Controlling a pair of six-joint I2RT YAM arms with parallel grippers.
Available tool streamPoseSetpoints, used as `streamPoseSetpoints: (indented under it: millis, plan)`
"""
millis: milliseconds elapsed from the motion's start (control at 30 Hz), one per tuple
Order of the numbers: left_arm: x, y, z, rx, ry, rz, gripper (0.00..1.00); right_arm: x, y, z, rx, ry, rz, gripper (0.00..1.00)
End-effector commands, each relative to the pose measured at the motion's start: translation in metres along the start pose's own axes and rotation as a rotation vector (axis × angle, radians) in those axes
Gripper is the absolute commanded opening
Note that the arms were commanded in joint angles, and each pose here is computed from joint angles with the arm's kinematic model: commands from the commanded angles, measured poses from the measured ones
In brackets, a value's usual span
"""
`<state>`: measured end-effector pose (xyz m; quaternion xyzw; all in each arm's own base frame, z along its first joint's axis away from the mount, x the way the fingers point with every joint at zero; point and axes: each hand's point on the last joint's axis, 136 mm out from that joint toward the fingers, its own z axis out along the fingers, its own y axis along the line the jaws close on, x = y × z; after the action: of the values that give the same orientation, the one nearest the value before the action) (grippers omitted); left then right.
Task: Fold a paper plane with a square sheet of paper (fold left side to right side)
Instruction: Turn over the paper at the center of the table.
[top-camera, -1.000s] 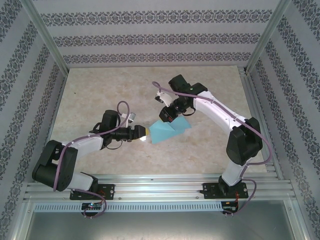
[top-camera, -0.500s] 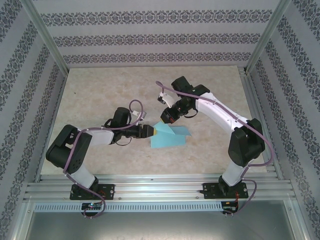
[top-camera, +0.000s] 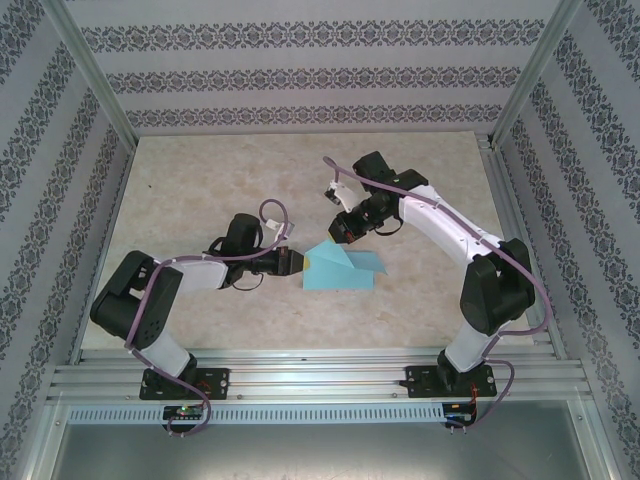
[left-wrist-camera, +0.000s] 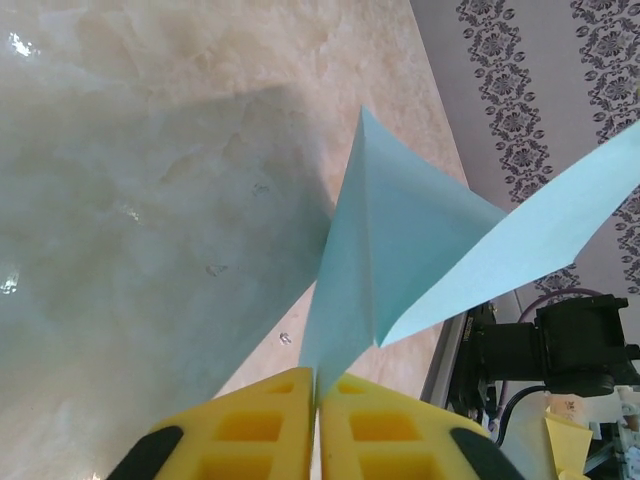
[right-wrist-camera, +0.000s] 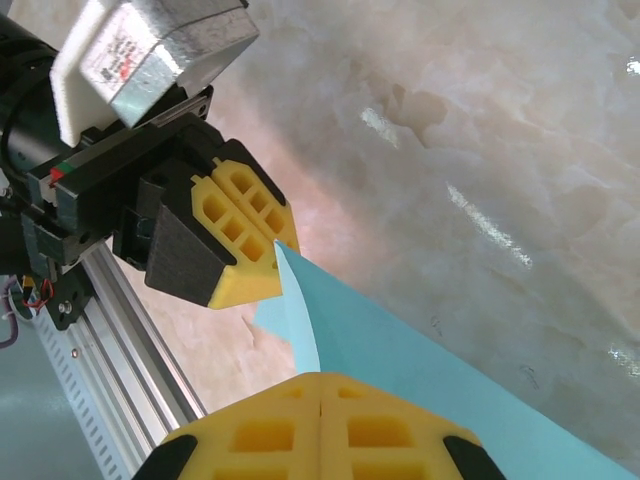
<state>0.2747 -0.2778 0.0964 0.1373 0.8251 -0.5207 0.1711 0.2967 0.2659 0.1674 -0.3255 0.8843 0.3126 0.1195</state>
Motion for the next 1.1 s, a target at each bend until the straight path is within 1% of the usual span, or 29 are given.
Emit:
streamPoseSetpoints:
  millis: [0, 100, 167, 233, 267, 333, 433, 467, 500, 567, 600, 700, 733, 767, 800, 833, 867, 967, 1067]
  plan:
    - [-0.010, -0.015, -0.003, 0.016, -0.022, 0.071, 0.04, -0.004, 0.005, -0.008, -0.015, -0.042, -0.001, 0.00]
    - [-0.016, -0.022, -0.006, 0.014, -0.043, 0.091, 0.00, -0.002, 0.010, -0.011, -0.026, -0.052, 0.005, 0.02]
    - [-0.023, -0.026, -0.010, 0.000, -0.065, 0.110, 0.00, -0.003, 0.012, -0.015, -0.029, -0.069, 0.019, 0.07]
    - [-0.030, -0.030, -0.016, -0.038, -0.089, 0.145, 0.00, -0.004, 0.009, -0.023, -0.006, -0.091, 0.067, 0.15]
    - [-0.033, -0.031, -0.021, -0.075, -0.098, 0.169, 0.00, -0.006, 0.005, -0.031, 0.022, -0.109, 0.114, 0.19]
    - [-0.041, -0.032, -0.031, -0.171, -0.115, 0.231, 0.00, -0.010, 0.001, -0.047, 0.046, -0.153, 0.206, 0.21]
    - [-0.052, -0.040, -0.046, -0.305, -0.139, 0.342, 0.00, -0.016, -0.002, -0.078, 0.089, -0.278, 0.367, 0.36]
    - [-0.056, -0.043, -0.052, -0.352, -0.153, 0.373, 0.00, -0.017, -0.005, -0.089, 0.096, -0.337, 0.452, 0.44]
    - [-0.061, -0.047, -0.057, -0.386, -0.171, 0.408, 0.00, -0.015, -0.009, -0.096, 0.087, -0.391, 0.558, 0.46]
    - [-0.067, -0.054, -0.067, -0.453, -0.197, 0.463, 0.00, -0.013, -0.011, -0.103, 0.009, -0.490, 0.766, 0.46]
    - [-0.069, -0.056, -0.070, -0.484, -0.203, 0.487, 0.00, -0.010, -0.010, -0.103, -0.055, -0.526, 0.876, 0.46]
    - [-0.070, -0.064, -0.073, -0.536, -0.192, 0.553, 0.00, -0.013, -0.003, -0.103, -0.250, -0.629, 1.114, 0.51]
    - [-0.070, -0.066, -0.073, -0.546, -0.186, 0.572, 0.00, -0.012, -0.004, -0.101, -0.285, -0.645, 1.174, 0.51]
    - [-0.069, -0.068, -0.072, -0.556, -0.177, 0.591, 0.00, -0.012, -0.002, -0.102, -0.303, -0.654, 1.225, 0.53]
    - [-0.068, -0.070, -0.070, -0.560, -0.170, 0.613, 0.00, -0.011, 0.000, -0.101, -0.290, -0.646, 1.251, 0.56]
    - [-0.068, -0.072, -0.069, -0.564, -0.163, 0.627, 0.00, -0.012, 0.004, -0.103, -0.268, -0.632, 1.254, 0.58]
    - [-0.067, -0.073, -0.067, -0.569, -0.156, 0.640, 0.00, -0.010, 0.007, -0.100, -0.220, -0.593, 1.266, 0.61]
    - [-0.063, -0.074, -0.060, -0.568, -0.131, 0.671, 0.00, -0.012, 0.017, -0.095, -0.125, -0.501, 1.267, 0.62]
    - [-0.061, -0.078, -0.053, -0.557, -0.123, 0.695, 0.00, -0.018, 0.025, -0.086, -0.104, -0.450, 1.284, 0.63]
